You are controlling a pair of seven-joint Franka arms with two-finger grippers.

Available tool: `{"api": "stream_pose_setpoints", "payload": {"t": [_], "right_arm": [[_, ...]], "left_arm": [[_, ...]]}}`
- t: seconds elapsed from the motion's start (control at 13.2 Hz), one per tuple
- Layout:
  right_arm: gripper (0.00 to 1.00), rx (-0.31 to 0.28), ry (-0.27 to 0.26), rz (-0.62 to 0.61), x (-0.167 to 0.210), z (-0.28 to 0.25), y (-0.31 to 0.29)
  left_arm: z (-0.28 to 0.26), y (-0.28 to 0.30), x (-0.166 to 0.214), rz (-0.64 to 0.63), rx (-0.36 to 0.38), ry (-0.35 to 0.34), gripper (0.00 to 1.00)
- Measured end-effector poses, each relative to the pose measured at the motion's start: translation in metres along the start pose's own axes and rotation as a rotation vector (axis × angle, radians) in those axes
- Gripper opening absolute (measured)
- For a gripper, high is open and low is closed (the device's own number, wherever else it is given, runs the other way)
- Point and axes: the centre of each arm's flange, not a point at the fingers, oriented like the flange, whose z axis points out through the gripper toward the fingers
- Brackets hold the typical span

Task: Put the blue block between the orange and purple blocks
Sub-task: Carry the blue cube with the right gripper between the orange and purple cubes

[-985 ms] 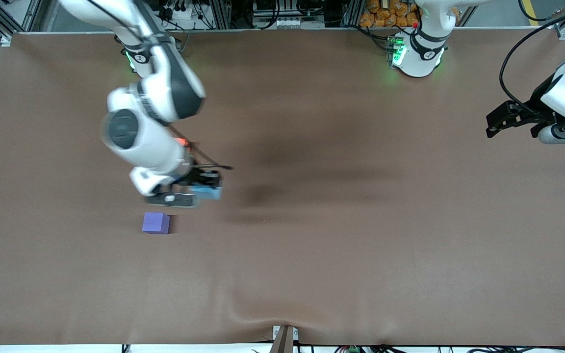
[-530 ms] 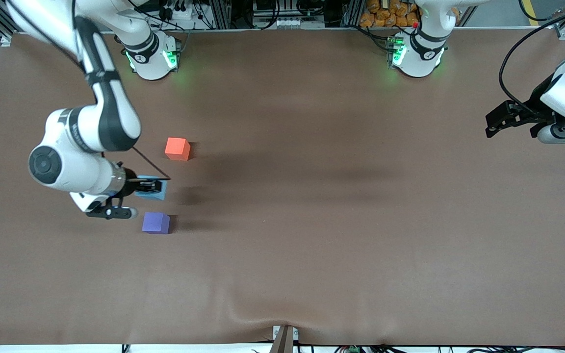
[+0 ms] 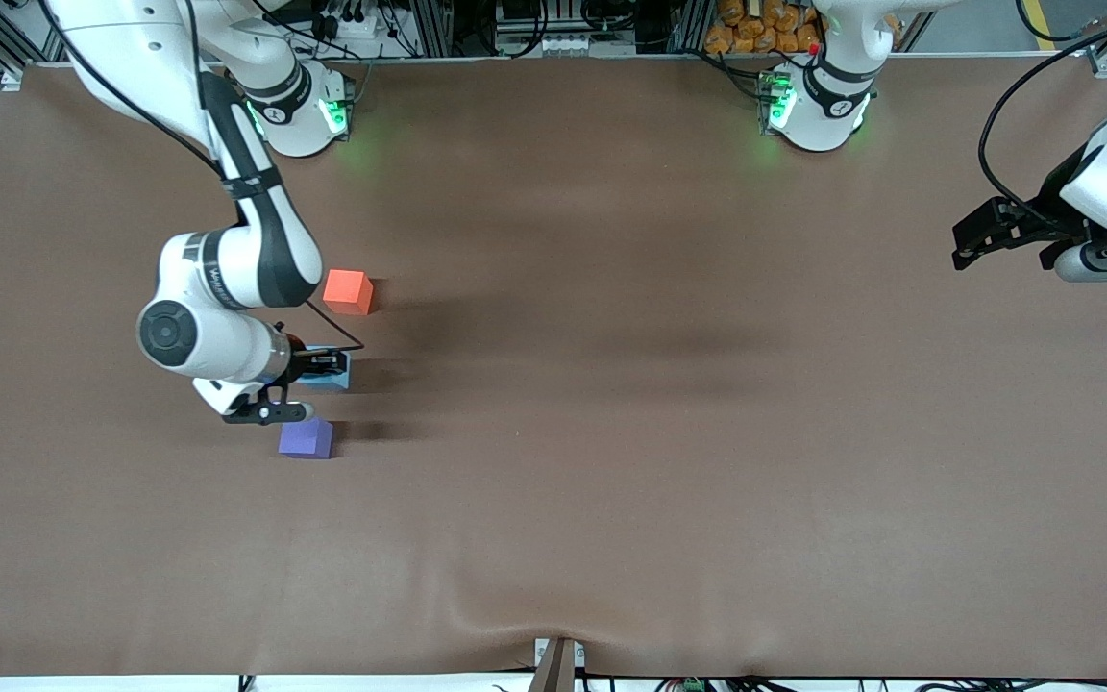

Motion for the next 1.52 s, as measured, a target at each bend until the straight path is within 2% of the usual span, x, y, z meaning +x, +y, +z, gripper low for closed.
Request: {"api": "stream_pose_setpoints", "payload": {"t": [0.68, 0.98, 1.52], "right_arm": [[0.54, -0.014, -0.039, 0.058, 0.005, 0.030, 0.035], [0.54, -0.020, 0.008, 0.075, 0.002, 0.045, 0.044], [0.54, 0.002, 0.006, 0.108, -0.003, 0.052, 0.037]], "left_arm": [[0.003, -0.001, 0.001, -0.001, 0.000, -0.005, 1.00], [0.002, -0.001, 0.001, -0.002, 0.000, -0.002, 1.00], [0.003, -0.003, 0.001, -0.005, 0.000, -0.002, 1.00]]}}
